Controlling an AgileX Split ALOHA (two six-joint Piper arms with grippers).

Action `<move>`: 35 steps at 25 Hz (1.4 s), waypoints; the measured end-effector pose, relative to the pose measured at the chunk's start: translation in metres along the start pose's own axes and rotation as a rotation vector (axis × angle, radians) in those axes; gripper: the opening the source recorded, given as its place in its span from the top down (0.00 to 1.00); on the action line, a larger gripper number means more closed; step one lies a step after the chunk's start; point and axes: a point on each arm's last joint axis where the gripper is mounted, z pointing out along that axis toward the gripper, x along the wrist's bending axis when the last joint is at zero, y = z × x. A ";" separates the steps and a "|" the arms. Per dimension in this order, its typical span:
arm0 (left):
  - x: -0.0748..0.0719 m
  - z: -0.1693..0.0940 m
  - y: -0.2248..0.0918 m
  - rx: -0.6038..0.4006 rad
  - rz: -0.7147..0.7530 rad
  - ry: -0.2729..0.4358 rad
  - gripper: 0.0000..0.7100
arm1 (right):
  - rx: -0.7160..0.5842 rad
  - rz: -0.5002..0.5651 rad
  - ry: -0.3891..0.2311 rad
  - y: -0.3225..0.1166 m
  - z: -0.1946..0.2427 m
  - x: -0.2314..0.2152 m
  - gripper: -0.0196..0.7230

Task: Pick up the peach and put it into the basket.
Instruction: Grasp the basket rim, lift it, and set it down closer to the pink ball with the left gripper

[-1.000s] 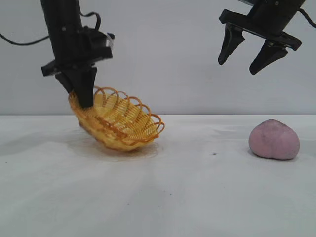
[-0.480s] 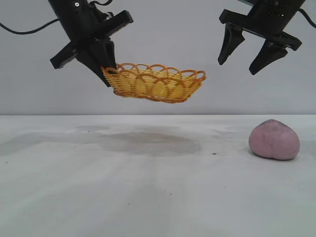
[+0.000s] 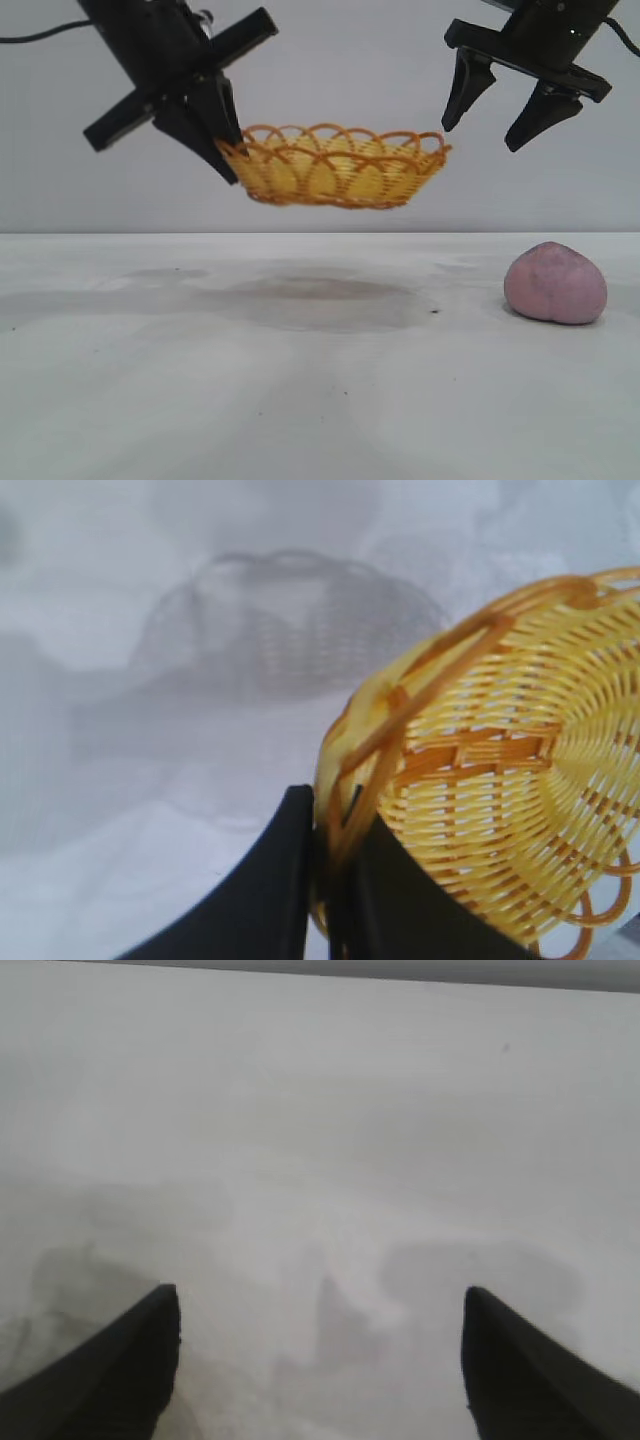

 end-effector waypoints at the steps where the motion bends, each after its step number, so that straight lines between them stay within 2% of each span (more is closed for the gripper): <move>1: 0.002 0.006 -0.006 -0.007 -0.035 -0.016 1.00 | 0.000 0.000 0.000 0.000 0.000 0.000 0.28; 5: 0.017 0.021 -0.022 -0.038 -0.122 -0.031 1.00 | 0.002 0.000 0.001 0.000 0.000 0.000 0.28; 16: 0.030 0.039 -0.023 -0.037 -0.182 -0.022 1.00 | 0.003 0.000 0.002 0.000 0.000 0.000 0.28; 17: 0.030 0.039 -0.023 -0.037 -0.182 -0.022 0.90 | 0.003 0.000 0.002 0.000 0.000 0.000 0.28; 20: 0.030 0.039 -0.023 -0.037 -0.180 -0.023 0.90 | 0.003 0.000 0.002 0.000 0.000 0.000 0.28; 21: 0.030 0.039 -0.023 -0.037 -0.182 -0.023 0.79 | 0.003 0.000 0.002 0.000 0.000 0.000 0.28; 23: 0.030 0.039 -0.023 -0.037 -0.182 -0.023 0.66 | 0.005 0.000 0.003 0.000 0.000 0.000 0.28; 26: 0.030 0.039 -0.023 -0.036 -0.185 -0.027 0.50 | 0.007 0.000 0.004 -0.001 0.000 0.000 0.28; 30: 0.029 0.039 -0.024 -0.022 -0.181 -0.036 0.33 | 0.011 0.000 0.006 -0.001 0.000 0.001 0.28; 32: 0.028 0.039 -0.026 -0.003 -0.156 -0.041 0.26 | 0.015 0.000 0.008 -0.001 0.000 0.001 0.28; 35: 0.027 0.038 -0.028 0.049 -0.073 -0.032 0.26 | 0.016 0.000 0.009 -0.001 0.000 0.001 0.28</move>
